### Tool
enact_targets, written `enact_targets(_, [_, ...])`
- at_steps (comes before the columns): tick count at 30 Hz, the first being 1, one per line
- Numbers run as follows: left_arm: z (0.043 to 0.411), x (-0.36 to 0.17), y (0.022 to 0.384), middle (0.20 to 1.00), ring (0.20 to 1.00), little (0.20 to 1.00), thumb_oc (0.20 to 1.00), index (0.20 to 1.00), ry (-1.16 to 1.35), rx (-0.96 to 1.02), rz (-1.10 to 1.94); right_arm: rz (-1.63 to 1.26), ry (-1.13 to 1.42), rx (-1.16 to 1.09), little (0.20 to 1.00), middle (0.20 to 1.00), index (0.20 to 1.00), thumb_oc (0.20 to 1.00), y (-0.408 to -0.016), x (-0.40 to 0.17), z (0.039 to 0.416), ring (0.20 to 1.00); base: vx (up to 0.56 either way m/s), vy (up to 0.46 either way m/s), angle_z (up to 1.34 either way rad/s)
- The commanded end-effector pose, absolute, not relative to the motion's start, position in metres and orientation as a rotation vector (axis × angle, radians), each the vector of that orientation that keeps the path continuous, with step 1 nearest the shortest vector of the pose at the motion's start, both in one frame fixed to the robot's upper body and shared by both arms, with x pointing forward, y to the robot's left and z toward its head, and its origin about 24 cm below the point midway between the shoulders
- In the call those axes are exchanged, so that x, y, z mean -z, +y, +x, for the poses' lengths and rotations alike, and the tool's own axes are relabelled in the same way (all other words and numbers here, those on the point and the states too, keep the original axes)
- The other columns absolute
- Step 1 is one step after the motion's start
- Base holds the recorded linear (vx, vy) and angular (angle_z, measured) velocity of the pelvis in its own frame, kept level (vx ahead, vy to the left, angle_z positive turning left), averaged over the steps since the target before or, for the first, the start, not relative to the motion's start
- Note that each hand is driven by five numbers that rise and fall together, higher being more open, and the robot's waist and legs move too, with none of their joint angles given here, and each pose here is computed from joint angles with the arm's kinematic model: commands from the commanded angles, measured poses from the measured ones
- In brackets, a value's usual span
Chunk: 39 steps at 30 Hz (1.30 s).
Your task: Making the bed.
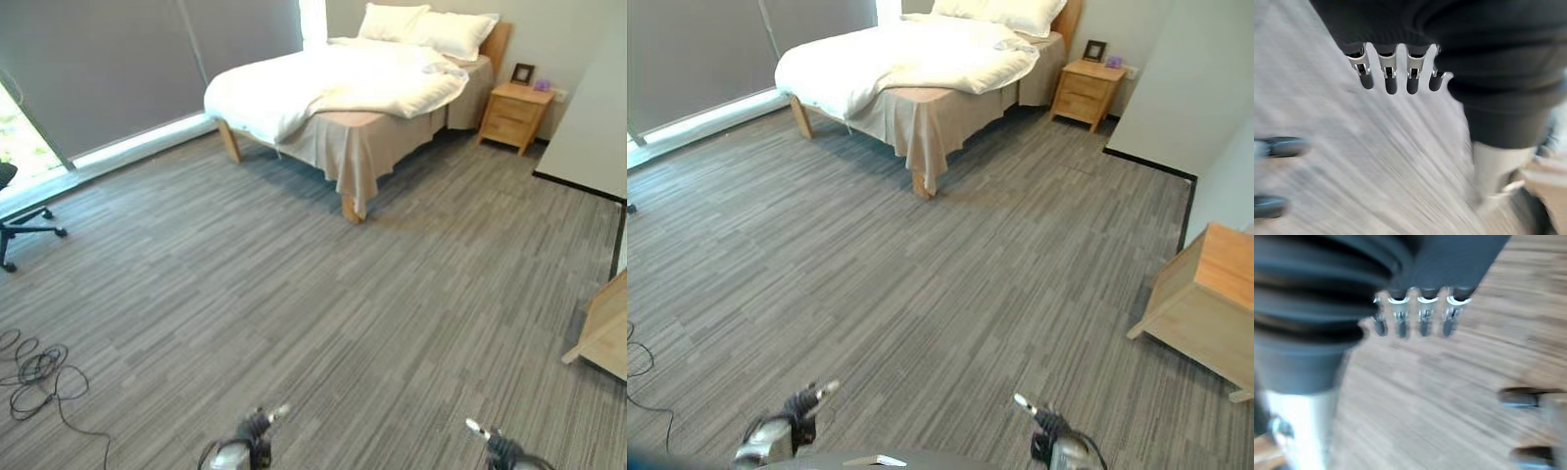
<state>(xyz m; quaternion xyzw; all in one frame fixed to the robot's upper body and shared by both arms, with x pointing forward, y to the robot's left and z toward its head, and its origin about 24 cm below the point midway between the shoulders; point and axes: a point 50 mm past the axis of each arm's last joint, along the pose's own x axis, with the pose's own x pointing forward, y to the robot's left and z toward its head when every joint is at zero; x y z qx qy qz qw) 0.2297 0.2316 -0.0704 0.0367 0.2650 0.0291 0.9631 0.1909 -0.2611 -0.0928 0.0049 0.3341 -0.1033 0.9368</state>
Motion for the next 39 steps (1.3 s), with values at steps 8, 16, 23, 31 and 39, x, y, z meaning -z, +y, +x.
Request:
enact_targets(8, [0.246,0.027,0.23,1.0,1.0,1.0,1.0,1.0,0.282,-0.072,0.006,-0.194,0.299,0.046,1.0,1.0,1.0,1.0,-0.24,0.025,0.233,1.0,0.02,0.04,-0.11])
enact_targets(16, [0.215,0.052,0.242,1.0,1.0,1.0,1.0,1.0,0.363,-0.242,-0.087,-0.099,0.297,0.002,1.0,1.0,1.0,1.0,-0.215,0.033,0.22,1.0,0.03,0.054,-0.11])
enact_targets(23, [0.224,0.012,0.269,1.0,1.0,1.0,1.0,1.0,0.186,-0.297,-0.053,-0.106,0.175,0.002,1.0,1.0,1.0,1.0,-0.212,0.01,0.236,1.0,0.05,0.076,-0.26])
enact_targets(31, [0.243,-0.013,0.268,1.0,1.0,1.0,1.0,1.0,0.056,-0.318,-0.051,-0.067,0.217,0.009,1.0,1.0,1.0,1.0,-0.21,0.017,0.227,1.0,0.52,-0.178,0.29])
enact_targets(39, [0.223,-0.001,0.264,1.0,1.0,1.0,1.0,1.0,0.099,-0.332,-0.139,-0.033,0.18,0.022,1.0,1.0,1.0,1.0,-0.226,0.006,0.228,1.0,0.46,-0.355,0.44])
